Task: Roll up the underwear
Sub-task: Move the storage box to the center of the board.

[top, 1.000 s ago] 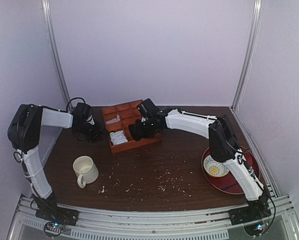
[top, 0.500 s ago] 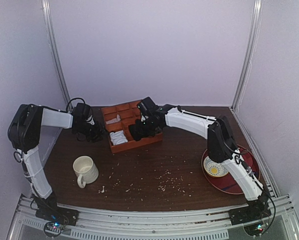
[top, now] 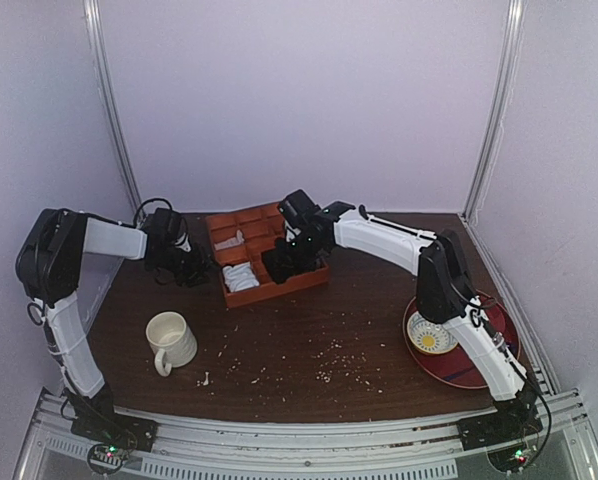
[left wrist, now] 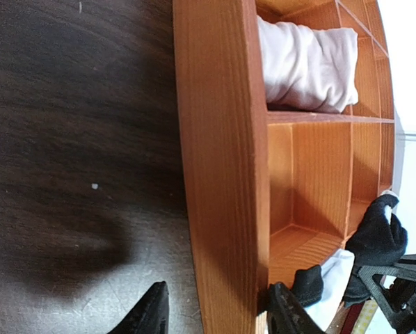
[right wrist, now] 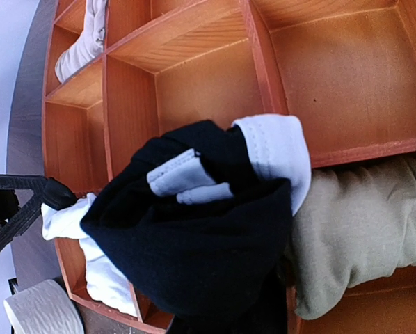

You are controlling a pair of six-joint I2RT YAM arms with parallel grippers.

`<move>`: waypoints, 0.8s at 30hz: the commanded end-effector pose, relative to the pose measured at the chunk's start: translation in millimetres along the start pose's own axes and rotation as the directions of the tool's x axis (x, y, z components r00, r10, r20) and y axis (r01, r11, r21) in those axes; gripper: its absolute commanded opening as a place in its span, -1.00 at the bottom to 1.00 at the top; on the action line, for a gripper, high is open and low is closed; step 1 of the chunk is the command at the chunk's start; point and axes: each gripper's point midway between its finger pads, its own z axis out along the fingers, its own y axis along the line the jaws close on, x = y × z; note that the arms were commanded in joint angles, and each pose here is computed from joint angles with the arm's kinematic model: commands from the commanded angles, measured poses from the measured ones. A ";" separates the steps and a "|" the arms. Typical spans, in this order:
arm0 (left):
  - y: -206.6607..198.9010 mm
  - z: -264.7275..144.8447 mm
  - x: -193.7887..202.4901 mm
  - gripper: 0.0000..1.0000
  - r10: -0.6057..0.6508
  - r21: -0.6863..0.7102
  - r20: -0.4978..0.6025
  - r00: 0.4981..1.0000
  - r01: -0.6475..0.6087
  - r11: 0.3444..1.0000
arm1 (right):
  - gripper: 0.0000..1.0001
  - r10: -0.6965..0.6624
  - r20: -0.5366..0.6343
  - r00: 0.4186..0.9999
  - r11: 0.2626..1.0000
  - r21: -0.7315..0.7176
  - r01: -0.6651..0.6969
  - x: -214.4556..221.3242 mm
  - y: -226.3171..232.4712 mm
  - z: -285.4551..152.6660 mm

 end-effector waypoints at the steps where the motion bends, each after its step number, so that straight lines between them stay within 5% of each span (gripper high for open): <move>1: 23.1 4.2 11.2 0.24 -0.035 -0.068 -0.011 0.999 0.034 0.997 | -1.00 0.029 -0.219 0.975 0.992 0.129 -0.001 54.8 -40.4 8.6; 24: 17.0 5.1 16.6 0.24 -0.036 -0.052 -0.021 0.999 0.034 0.998 | -1.00 0.036 -0.238 0.971 0.991 0.131 -0.005 83.2 -38.3 55.5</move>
